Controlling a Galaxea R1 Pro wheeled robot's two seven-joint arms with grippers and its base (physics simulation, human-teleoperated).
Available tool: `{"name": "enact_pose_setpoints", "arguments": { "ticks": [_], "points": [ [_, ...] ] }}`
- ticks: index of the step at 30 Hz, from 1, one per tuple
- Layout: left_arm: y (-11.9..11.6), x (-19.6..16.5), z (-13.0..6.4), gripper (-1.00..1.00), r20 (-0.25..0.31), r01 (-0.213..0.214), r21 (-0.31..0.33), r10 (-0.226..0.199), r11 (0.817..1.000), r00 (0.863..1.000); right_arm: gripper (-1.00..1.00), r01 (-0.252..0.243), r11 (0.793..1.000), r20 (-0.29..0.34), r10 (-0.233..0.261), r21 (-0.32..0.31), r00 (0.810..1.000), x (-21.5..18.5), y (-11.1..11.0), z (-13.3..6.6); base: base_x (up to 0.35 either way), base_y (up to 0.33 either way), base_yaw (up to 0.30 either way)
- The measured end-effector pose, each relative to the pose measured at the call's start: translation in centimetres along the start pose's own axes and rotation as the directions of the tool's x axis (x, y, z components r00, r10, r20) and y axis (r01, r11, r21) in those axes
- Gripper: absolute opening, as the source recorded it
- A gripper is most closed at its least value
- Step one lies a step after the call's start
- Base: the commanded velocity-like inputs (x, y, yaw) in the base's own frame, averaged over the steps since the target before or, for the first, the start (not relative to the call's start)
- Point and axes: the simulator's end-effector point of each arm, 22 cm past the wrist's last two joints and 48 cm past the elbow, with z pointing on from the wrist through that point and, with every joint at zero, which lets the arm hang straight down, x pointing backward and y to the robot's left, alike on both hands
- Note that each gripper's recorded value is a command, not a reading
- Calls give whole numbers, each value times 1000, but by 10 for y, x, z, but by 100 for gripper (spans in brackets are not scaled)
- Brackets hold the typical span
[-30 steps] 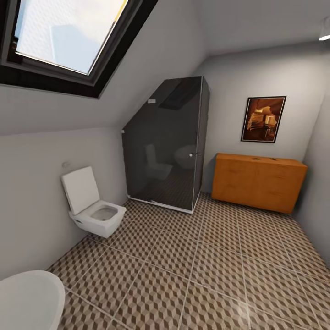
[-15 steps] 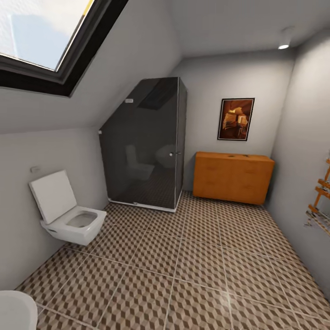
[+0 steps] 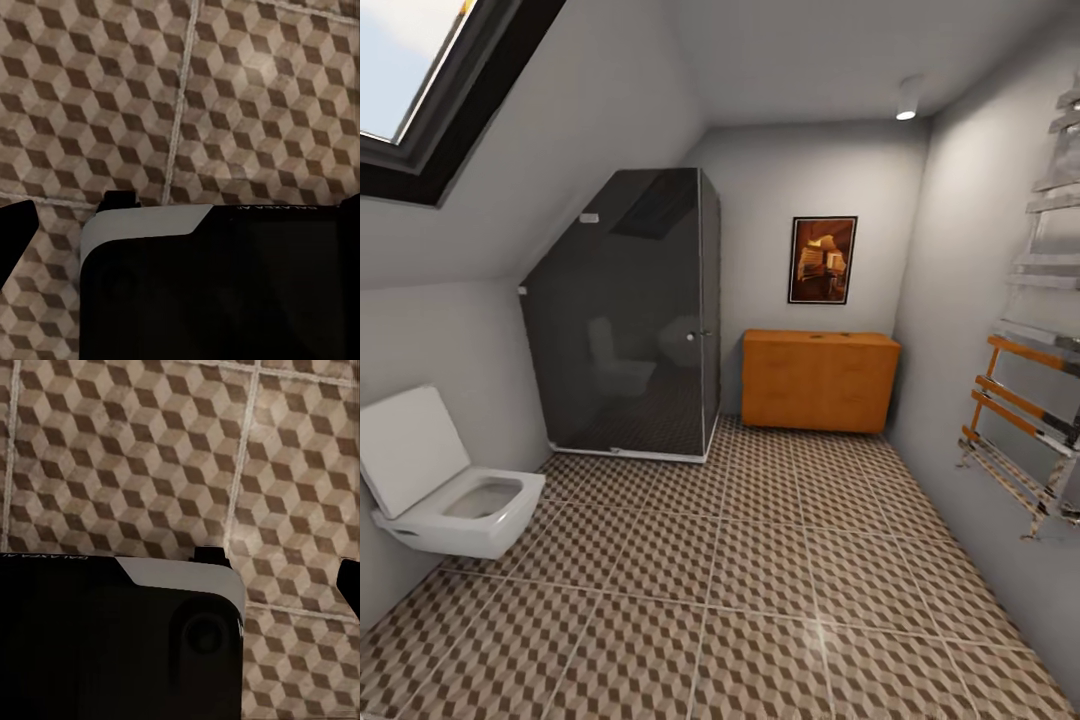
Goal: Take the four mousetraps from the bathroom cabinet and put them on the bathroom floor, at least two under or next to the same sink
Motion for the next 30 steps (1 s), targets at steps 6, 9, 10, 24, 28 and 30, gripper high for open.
{"name": "enact_pose_setpoints", "arguments": {
  "ticks": [6,9,10,24,28,30],
  "points": [
    [2,0,0,100,0,5,-3,-5,1000,1000,100,0,1000,0,0,0,1000,0,0,0,0,0,-289],
    [2,0,0,100,1,6,-3,-6,1000,1000,100,0,1000,0,0,0,1000,0,0,0,0,0,-289],
    [2,0,0,100,1,5,-3,-5,1000,1000,100,0,1000,0,0,0,1000,0,0,0,0,0,-289],
    [-1,0,0,100,1,9,1,-9,1000,1000,100,0,1000,0,0,0,1000,0,0,0,0,0,-272],
    [-1,0,0,100,1,10,1,-10,1000,1000,100,0,1000,0,0,0,1000,0,0,0,0,0,-123],
    [-1,0,0,100,1,10,1,-10,1000,1000,100,0,1000,0,0,0,1000,0,0,0,0,0,-66]
  ]
}}
